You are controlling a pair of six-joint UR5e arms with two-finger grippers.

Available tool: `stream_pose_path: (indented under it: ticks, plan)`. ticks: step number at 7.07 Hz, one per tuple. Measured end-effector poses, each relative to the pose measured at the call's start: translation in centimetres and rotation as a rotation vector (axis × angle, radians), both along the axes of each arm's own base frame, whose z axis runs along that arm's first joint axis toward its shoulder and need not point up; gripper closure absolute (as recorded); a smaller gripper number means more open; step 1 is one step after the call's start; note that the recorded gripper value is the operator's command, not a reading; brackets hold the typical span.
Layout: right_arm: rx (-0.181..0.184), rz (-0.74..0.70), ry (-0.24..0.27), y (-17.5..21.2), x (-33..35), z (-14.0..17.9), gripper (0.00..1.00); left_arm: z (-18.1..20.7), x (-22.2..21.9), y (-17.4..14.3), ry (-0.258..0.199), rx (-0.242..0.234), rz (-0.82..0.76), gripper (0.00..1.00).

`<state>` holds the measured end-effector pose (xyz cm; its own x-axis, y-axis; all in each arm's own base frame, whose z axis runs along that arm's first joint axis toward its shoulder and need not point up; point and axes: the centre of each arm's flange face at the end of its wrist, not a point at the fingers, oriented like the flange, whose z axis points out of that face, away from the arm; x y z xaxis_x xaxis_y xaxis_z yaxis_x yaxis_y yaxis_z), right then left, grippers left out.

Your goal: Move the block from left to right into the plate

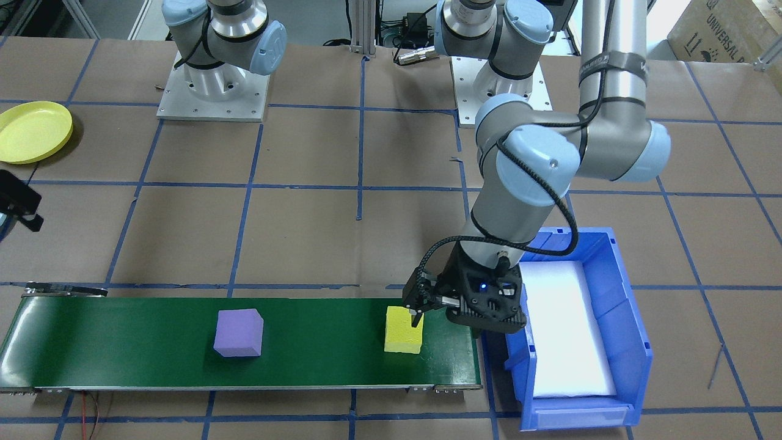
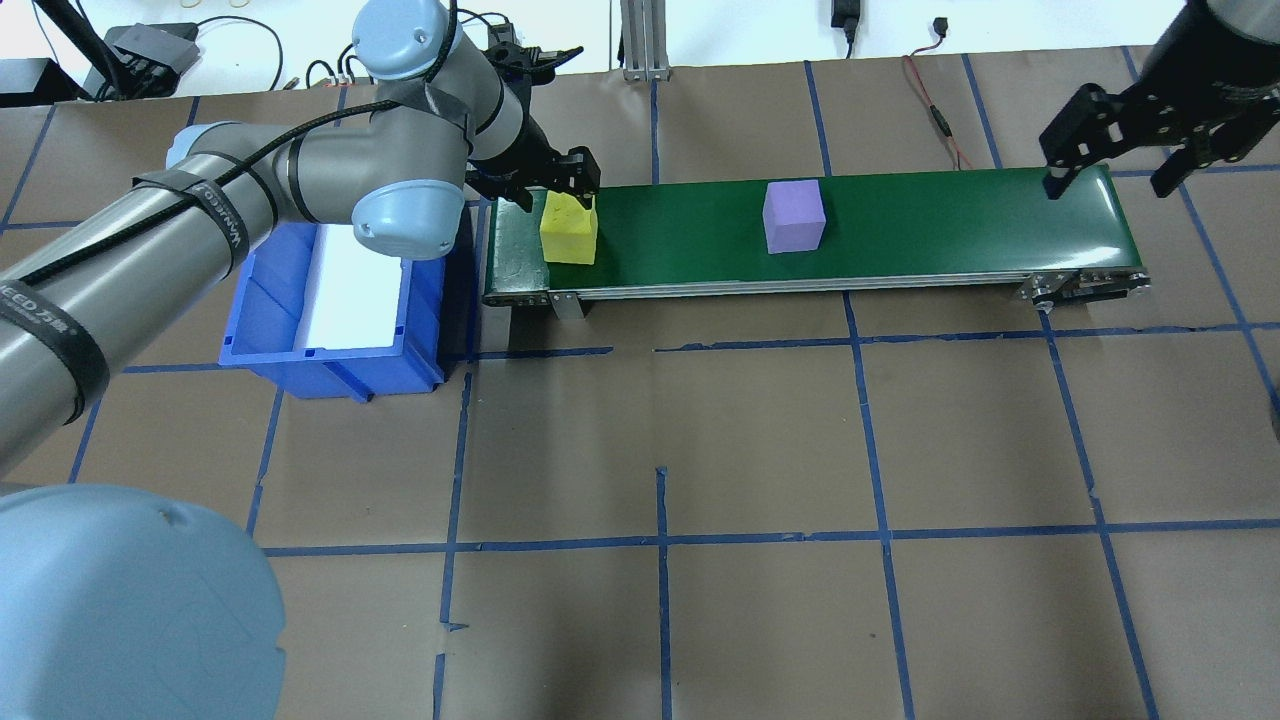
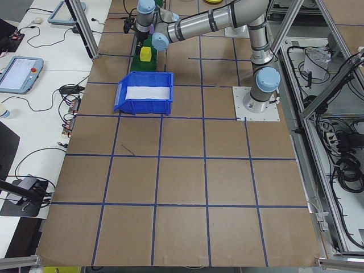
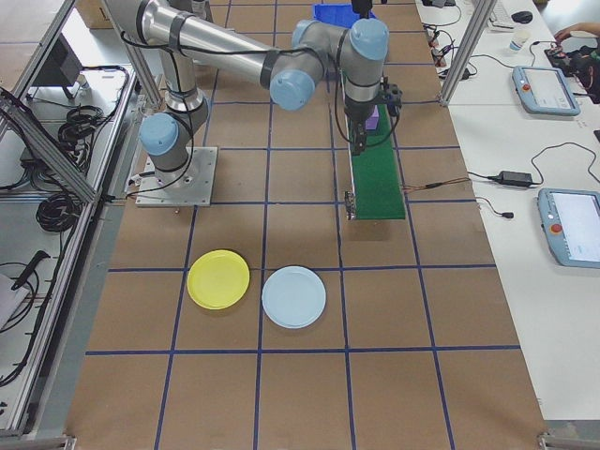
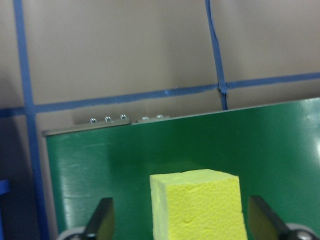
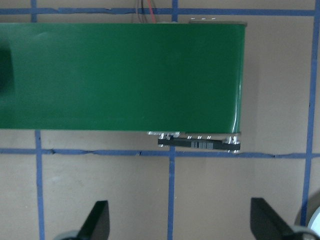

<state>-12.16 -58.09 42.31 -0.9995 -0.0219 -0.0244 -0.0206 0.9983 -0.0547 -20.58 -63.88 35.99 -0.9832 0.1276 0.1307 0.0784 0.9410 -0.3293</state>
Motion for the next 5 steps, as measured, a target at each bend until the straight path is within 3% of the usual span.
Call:
stream_pose_path:
  ticks: [1, 2, 4, 5]
  plan:
    - [-0.009, -0.006, -0.044, -2.0, -2.1, -3.2, 0.00, 4.0, 2.6, 1.4, -0.033, -0.002, 0.043, 0.00]
    - [-0.040, -0.005, -0.107, -4.0, -3.1, -5.6, 0.00, 7.4, 5.6, 3.7, -0.067, 0.046, 0.092, 0.00]
    - [-0.099, 0.011, -0.271, -6.7, -2.9, -9.4, 0.00, 11.0, 9.3, 8.8, -0.092, 0.205, 0.153, 0.00]
    - [-0.129, 0.038, -0.309, -7.5, -2.8, -10.8, 0.00, 11.6, 10.3, 10.0, -0.094, 0.250, 0.171, 0.00]
